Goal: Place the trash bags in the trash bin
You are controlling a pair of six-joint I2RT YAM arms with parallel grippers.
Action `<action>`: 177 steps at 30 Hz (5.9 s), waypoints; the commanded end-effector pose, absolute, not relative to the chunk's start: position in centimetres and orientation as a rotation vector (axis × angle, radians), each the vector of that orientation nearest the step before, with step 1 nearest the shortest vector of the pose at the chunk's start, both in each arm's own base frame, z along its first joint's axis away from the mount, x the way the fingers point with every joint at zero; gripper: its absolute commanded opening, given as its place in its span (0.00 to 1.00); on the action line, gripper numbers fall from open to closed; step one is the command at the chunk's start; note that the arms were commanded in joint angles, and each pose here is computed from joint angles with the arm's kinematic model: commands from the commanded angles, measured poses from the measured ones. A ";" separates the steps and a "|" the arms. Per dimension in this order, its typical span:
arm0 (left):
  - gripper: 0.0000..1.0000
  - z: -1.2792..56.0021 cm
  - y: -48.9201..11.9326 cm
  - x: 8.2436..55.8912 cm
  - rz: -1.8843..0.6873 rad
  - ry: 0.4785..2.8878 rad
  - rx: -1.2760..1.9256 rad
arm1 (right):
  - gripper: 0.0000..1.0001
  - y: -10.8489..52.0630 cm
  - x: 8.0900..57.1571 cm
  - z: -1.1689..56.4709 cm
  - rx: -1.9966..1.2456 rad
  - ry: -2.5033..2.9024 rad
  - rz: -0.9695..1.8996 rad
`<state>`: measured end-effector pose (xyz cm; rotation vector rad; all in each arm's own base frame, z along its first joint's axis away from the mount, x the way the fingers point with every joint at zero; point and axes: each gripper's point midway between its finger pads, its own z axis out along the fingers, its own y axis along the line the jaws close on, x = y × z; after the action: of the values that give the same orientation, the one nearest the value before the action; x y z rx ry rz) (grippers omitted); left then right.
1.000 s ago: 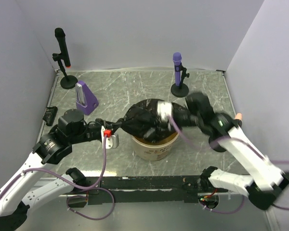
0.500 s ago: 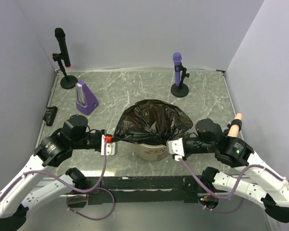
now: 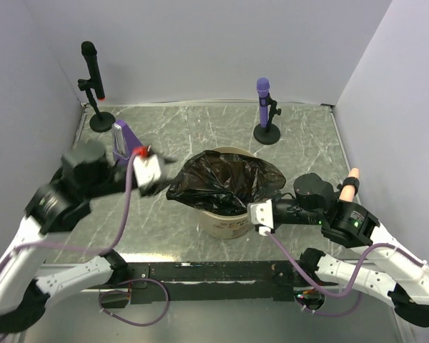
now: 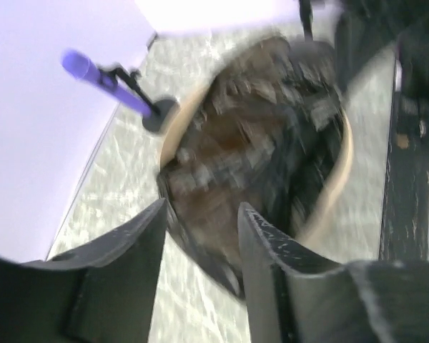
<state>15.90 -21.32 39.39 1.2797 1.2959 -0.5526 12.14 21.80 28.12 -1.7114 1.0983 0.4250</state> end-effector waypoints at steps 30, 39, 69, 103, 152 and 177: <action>0.36 31.2 -30.2 16.0 -1.095 1.426 1.766 | 0.00 23.6 14.8 33.0 -1.422 1.212 0.467; 0.01 30.8 -30.0 16.5 -1.030 1.357 1.856 | 0.04 23.2 13.8 32.0 -1.498 1.275 0.501; 0.01 36.3 -23.4 20.9 -0.528 1.294 1.591 | 0.00 15.5 19.6 32.4 -1.187 1.650 0.343; 0.18 32.0 -18.3 13.4 -0.671 1.414 1.511 | 0.55 11.3 22.6 35.6 -0.951 1.660 0.329; 0.01 28.5 -19.2 20.5 -0.482 1.537 1.567 | 0.00 13.0 17.2 28.8 -1.260 1.647 0.425; 0.01 28.6 -17.8 12.3 -0.759 1.678 1.641 | 0.00 12.7 7.6 29.0 -1.524 1.530 0.566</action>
<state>14.02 -18.21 26.99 1.6288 1.6921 -0.7234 9.90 12.62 27.09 -1.4730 1.6071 0.5463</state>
